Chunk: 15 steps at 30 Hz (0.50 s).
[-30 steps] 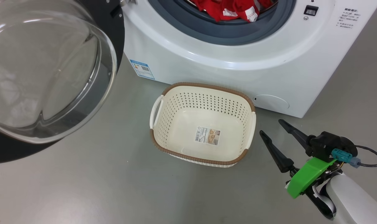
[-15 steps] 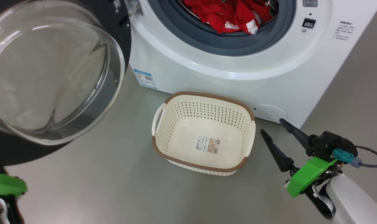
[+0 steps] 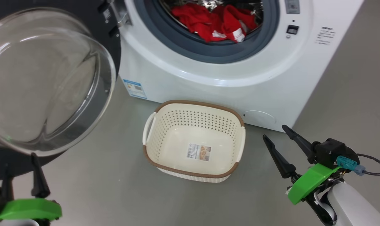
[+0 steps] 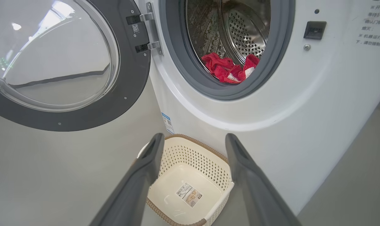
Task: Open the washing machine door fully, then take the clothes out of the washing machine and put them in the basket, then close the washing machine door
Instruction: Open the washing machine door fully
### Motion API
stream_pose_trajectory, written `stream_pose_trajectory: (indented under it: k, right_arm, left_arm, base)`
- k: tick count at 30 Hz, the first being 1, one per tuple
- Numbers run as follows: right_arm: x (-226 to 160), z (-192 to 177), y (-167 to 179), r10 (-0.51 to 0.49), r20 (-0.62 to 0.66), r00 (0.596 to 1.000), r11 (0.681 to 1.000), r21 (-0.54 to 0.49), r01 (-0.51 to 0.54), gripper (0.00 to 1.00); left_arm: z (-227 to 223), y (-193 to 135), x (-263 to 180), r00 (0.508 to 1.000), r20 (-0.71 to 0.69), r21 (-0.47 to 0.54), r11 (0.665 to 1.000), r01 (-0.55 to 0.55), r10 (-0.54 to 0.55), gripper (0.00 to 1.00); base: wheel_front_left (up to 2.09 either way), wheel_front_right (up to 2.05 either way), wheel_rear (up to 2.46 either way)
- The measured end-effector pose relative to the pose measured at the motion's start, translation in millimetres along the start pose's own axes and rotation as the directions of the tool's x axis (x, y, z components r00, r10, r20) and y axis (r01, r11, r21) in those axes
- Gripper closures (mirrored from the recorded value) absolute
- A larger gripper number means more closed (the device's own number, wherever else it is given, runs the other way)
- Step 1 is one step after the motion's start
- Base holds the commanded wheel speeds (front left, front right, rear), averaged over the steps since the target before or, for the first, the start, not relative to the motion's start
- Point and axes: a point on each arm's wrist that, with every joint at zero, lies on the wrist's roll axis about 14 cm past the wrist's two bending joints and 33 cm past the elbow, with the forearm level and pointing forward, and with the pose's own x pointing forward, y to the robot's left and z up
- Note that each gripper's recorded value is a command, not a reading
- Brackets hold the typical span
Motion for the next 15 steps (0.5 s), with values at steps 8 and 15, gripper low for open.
stream_pose_trajectory:
  k: [8, 15]
  right_arm:
    - [-21.0, 10.8, -24.7, -0.094, 0.030, 0.995, 0.996, 0.002, 0.094, 0.00]
    - [-53.3, 7.1, -47.7, -0.201, 0.024, 0.979, 0.980, 0.022, 0.200, 0.00]
  left_arm:
    - [-10.5, -48.5, -2.6, 0.988, -0.019, -0.015, 0.988, 0.152, -0.152, 0.00]
    - [-19.2, -90.4, -2.7, 0.957, -0.042, -0.019, 0.958, 0.288, -0.288, 0.00]
  base:
    - [0.00, 0.00, 0.00]
    - [0.00, 0.00, 0.00]
